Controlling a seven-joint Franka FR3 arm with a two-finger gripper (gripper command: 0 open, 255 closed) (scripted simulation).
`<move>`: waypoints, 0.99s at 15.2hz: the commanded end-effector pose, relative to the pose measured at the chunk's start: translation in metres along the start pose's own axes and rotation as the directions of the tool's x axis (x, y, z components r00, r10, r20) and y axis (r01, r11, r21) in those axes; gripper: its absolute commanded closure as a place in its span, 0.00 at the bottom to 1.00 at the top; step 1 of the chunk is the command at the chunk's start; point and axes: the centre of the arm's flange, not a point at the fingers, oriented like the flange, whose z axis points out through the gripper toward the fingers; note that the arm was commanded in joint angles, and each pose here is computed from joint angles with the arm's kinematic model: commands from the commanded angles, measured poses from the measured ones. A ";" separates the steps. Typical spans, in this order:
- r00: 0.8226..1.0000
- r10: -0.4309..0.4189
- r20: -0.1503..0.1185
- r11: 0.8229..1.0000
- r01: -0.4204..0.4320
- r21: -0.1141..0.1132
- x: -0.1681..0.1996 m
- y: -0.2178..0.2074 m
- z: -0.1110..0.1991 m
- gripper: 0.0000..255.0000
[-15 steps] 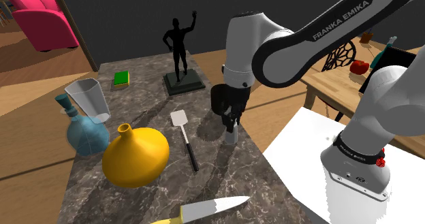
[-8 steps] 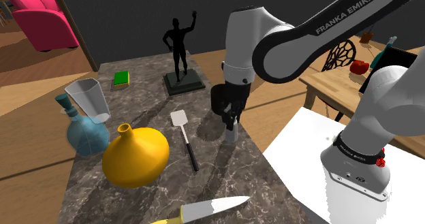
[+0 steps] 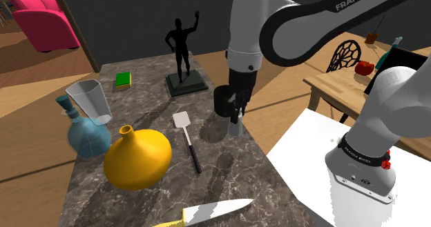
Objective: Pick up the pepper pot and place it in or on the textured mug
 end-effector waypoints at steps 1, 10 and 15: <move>1.000 0.000 0.000 1.000 0.000 0.000 0.000 -0.001 -0.011 1.00; 1.000 0.000 0.000 1.000 0.000 0.000 -0.001 -0.006 -0.058 1.00; 1.000 0.000 0.000 1.000 0.000 0.000 -0.001 -0.008 -0.085 1.00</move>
